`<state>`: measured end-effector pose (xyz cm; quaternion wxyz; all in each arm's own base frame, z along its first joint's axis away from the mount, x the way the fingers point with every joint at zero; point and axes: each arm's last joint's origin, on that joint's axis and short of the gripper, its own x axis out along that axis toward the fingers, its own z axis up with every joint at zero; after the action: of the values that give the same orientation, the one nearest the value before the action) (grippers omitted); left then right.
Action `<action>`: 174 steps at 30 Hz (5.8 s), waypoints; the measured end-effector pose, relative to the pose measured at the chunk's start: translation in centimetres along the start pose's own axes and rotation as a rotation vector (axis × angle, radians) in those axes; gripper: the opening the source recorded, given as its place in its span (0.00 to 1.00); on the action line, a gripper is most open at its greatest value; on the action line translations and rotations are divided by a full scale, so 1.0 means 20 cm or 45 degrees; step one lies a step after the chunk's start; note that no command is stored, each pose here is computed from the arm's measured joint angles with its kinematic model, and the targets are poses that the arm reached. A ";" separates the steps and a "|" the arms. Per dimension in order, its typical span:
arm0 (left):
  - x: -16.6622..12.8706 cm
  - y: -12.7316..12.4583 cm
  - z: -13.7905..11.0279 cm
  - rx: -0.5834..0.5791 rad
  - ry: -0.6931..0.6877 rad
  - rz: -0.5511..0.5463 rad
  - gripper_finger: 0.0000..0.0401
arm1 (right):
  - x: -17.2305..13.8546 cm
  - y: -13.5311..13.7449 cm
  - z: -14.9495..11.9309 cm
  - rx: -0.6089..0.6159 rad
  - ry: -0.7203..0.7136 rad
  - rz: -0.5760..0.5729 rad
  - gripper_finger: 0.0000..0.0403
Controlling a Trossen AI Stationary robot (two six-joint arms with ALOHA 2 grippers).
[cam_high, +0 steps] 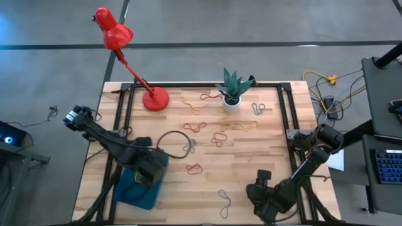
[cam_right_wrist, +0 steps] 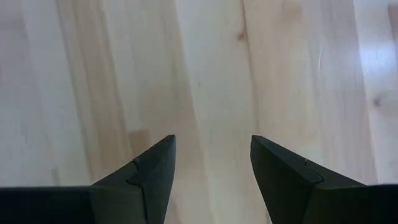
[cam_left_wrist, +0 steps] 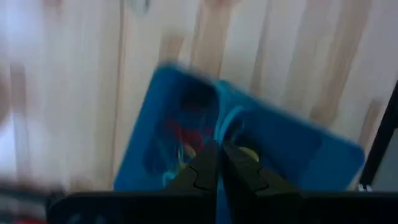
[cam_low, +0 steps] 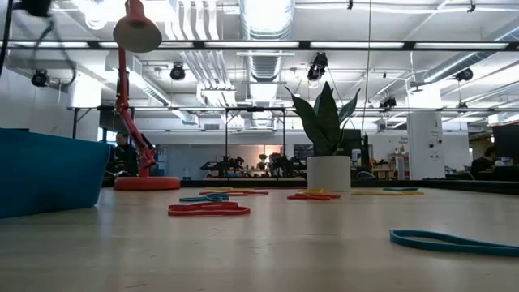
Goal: Pick and place rubber bands into bin
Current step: Put the blue rubber band into blue bin, then put the blue rubber band into the blue bin
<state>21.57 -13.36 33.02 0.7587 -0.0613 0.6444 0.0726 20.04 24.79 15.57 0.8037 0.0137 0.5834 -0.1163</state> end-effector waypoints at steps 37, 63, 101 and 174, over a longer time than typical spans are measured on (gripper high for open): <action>0.18 -0.22 -0.14 -0.428 -0.249 -0.467 0.63 | 0.13 0.06 0.41 -1.156 -0.301 0.433 0.48; 0.17 -0.25 -0.11 -0.366 -0.355 -0.526 0.63 | 0.28 0.12 0.48 -1.094 -0.223 0.603 0.46; 0.17 -0.24 -0.11 -0.362 -0.379 -0.516 0.63 | 0.24 -0.01 0.82 -0.366 -0.365 0.443 0.02; 0.18 -0.25 -0.10 -0.314 -0.436 -0.525 0.63 | 0.35 0.13 0.67 -0.782 -0.101 0.467 0.02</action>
<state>21.22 -18.58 29.10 0.8420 -0.2695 0.4673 0.0041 35.02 24.02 13.01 0.7999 -0.1286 0.5473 0.2100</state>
